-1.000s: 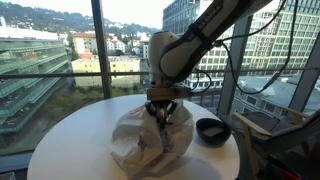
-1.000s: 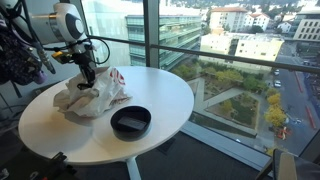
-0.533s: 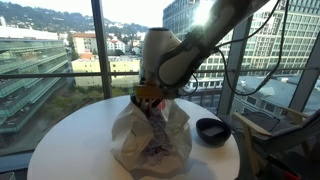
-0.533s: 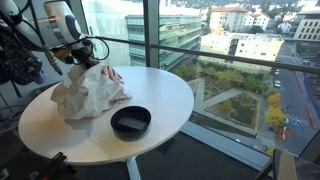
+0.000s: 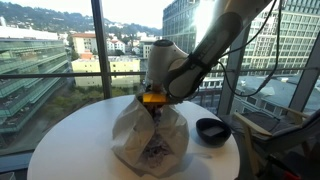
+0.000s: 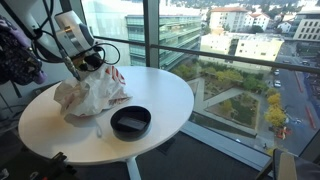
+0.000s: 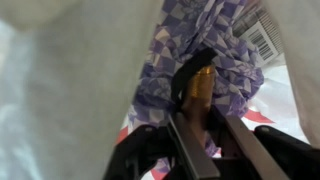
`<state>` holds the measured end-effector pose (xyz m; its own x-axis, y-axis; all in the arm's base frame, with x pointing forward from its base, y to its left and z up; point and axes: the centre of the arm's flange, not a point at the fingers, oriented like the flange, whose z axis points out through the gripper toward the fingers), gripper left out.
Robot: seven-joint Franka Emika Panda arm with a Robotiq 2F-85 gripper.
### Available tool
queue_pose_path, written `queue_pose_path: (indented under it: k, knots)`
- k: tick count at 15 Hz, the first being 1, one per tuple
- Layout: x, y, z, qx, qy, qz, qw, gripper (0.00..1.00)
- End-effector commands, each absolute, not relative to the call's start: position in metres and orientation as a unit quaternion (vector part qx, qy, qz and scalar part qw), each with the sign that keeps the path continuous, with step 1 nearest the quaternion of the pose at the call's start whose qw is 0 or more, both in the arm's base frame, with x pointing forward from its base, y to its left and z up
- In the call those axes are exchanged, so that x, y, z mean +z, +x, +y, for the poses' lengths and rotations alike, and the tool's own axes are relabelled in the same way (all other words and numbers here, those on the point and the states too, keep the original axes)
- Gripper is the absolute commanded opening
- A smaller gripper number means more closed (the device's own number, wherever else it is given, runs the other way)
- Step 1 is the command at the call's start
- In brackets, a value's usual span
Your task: Put the dress, whiteboard eraser and the object on the right into the carrier bag
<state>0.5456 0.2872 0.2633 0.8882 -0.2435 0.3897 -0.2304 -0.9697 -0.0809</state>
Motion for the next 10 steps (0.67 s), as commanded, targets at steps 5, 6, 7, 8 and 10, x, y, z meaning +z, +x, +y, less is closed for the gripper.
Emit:
queue_pose_path:
  k: [5, 6, 7, 8, 10]
  knots:
    - [0.304, 0.511, 0.334, -0.112, -0.988, 0.109, -0.01, 0.93]
    - [0.313, 0.503, 0.341, -0.085, -0.99, 0.111, -0.01, 0.98]
    - [0.324, 0.495, 0.348, -0.061, -0.992, 0.111, 0.004, 1.0]
    - [0.333, 0.489, 0.355, -0.037, -0.992, 0.114, 0.025, 1.0]
    - [0.35, 0.478, 0.365, 0.013, -0.991, 0.116, 0.071, 1.0]
